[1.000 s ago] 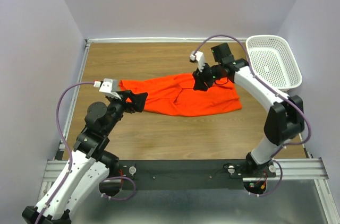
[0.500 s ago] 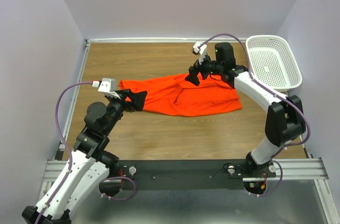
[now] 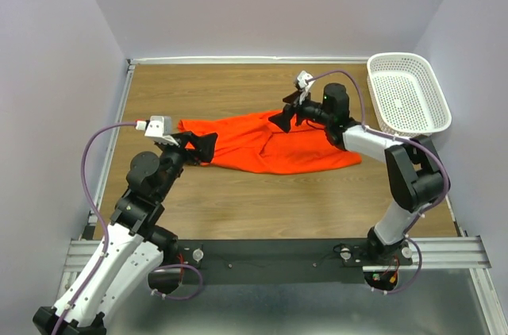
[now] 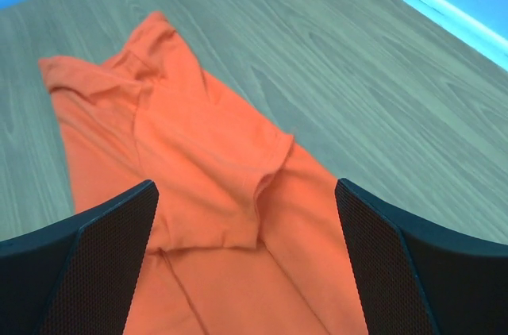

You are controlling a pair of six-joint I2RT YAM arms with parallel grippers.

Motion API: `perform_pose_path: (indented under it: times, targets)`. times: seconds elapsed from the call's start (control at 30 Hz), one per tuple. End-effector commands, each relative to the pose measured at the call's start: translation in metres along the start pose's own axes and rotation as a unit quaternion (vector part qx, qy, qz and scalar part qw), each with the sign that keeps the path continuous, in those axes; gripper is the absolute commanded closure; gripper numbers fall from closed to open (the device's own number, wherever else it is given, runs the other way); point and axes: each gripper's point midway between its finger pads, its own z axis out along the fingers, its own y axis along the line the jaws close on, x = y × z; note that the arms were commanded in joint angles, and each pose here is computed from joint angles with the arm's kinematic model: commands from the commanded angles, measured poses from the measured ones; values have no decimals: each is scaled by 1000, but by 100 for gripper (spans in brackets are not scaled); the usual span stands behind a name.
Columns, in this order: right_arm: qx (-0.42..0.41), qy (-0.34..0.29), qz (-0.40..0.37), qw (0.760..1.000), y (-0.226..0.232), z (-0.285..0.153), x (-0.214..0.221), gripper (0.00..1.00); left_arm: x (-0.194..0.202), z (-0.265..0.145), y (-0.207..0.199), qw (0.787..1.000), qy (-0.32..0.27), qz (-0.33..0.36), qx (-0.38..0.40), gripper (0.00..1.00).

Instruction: Fold and stack the t-shirts

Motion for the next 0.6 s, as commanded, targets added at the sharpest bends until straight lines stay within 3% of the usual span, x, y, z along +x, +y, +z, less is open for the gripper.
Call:
perform_pose_path:
  times: [0.0,0.03,0.13,0.27,0.3,0.47,0.57]
  targets:
    - [-82,-71,-24,994,25,9,-17,0,-10,1,6,1000,-24,2,-18,9]
    - [-95,-93,-37,990,33,4,-16,0,-9,1,6,1000,-24,2,-18,9]
    - [-175,-82,-41,980,59,1,-2,0,-9,2,7,1000,-24,2,-19,9]
    - [-194,13,64,979,51,20,20,0,-9,3,8,999,-25,3,-20,9]
    - [-197,17,36,980,49,21,28,0,-10,3,8,999,-25,2,-20,9]
    - [-135,-11,1,991,32,24,19,0,0,5,7,1000,-19,-11,-14,8]
    - [-115,-21,-3,993,29,27,4,0,-8,11,3,999,-49,-19,1,7]
